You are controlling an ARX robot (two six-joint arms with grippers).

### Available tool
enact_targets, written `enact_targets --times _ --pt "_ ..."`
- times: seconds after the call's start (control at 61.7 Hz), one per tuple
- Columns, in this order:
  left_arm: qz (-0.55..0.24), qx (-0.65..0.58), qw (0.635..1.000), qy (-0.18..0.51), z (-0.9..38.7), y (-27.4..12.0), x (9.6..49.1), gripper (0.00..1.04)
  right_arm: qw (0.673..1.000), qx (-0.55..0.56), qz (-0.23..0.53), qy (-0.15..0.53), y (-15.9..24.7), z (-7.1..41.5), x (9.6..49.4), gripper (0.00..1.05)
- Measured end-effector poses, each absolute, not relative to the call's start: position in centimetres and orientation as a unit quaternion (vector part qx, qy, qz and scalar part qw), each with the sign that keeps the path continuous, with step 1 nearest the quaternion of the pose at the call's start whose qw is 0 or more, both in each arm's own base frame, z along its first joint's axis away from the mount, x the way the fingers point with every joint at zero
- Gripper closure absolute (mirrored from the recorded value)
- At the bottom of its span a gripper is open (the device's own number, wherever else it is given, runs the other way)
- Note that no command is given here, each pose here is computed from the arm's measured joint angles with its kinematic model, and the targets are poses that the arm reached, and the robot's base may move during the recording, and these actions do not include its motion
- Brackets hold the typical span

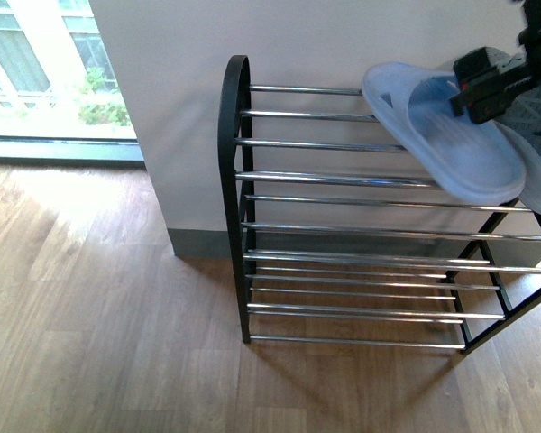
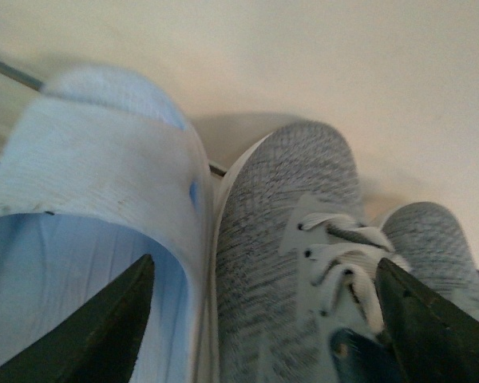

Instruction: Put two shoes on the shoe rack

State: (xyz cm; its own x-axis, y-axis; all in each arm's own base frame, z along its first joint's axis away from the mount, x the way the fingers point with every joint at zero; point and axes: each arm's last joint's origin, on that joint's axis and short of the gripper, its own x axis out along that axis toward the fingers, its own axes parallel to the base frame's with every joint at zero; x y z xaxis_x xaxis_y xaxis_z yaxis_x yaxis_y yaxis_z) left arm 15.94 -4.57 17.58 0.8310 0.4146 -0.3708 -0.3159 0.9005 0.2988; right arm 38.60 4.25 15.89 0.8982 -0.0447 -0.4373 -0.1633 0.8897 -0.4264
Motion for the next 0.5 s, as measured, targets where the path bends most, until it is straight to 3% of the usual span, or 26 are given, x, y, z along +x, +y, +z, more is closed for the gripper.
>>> enact_targets --times 0.114,0.195,0.308,0.503 --pt "0.192 0.113 0.950 0.218 17.6 -4.6 15.9 1.03 0.953 -0.231 0.040 0.192 2.9 19.8 36.7 0.08" --pt "0.192 0.113 0.950 0.218 17.6 -4.6 15.9 1.03 0.959 -0.230 0.029 0.161 2.2 22.5 35.4 0.09" --pt "0.192 0.113 0.950 0.218 17.6 -4.6 15.9 1.03 0.996 -0.086 0.004 0.029 1.7 20.7 32.7 0.35" --pt "0.192 0.113 0.950 0.218 17.6 -4.6 15.9 1.03 1.000 -0.016 0.008 -0.003 0.5 19.7 27.1 0.73"
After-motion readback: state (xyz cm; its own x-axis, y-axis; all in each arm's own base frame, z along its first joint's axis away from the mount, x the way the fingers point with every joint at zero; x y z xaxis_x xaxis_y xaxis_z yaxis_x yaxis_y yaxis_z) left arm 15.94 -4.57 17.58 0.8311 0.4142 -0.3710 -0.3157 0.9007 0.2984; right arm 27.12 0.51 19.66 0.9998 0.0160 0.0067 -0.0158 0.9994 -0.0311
